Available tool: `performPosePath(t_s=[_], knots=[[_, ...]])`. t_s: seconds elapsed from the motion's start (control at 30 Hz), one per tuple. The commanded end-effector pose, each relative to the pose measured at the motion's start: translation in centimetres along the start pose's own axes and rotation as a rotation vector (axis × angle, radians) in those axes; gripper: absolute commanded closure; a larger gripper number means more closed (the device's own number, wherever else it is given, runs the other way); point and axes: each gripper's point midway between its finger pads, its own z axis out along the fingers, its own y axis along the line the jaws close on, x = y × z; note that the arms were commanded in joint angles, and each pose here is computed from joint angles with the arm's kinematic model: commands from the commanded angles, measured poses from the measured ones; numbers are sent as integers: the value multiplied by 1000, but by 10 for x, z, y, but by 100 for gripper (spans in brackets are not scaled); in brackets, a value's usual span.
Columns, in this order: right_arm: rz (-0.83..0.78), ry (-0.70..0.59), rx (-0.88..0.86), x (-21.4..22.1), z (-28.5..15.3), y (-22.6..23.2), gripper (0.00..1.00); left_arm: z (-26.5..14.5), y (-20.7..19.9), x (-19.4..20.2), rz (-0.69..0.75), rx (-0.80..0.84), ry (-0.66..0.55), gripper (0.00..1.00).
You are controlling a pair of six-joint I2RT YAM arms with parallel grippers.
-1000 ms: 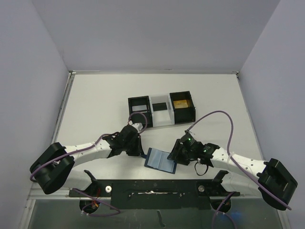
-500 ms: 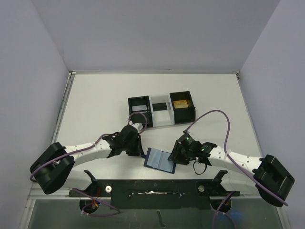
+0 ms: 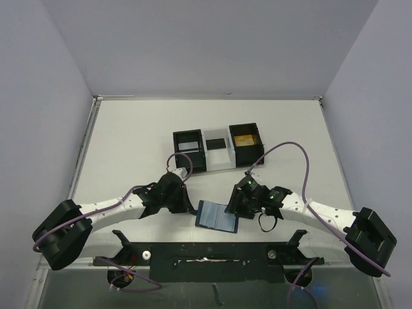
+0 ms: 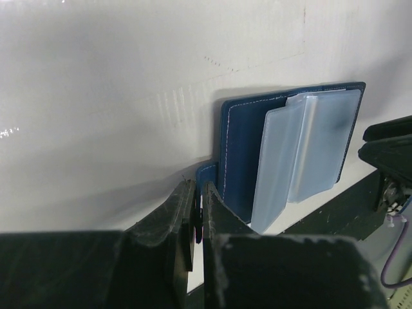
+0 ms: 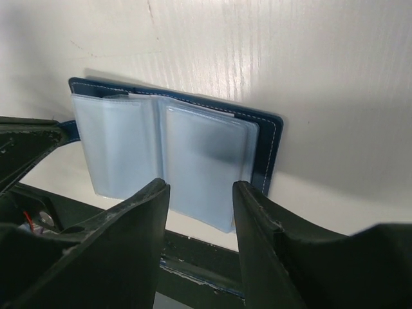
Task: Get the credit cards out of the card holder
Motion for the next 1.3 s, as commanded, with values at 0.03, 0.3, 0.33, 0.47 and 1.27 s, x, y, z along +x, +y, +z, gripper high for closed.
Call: performPosePath(t_s=[0.03,0.3,0.33,0.47,1.27], knots=[[-22,10,23,4,1,5,54,-7,-18,-12,-102,82,-87,100],[-66,24,47,10,8,14,55,-7,-15,-4,-133,74,-82,100],[-72,23,58,10,8,14,56,-7,-15,-3,-130,71,-80,100],[-96,-8,144,4,2,10,54,-6,-14,0,-124,57,-80,100],[-185,-20,310,11,13,9,45,-7,-13,5,-123,45,-82,100]])
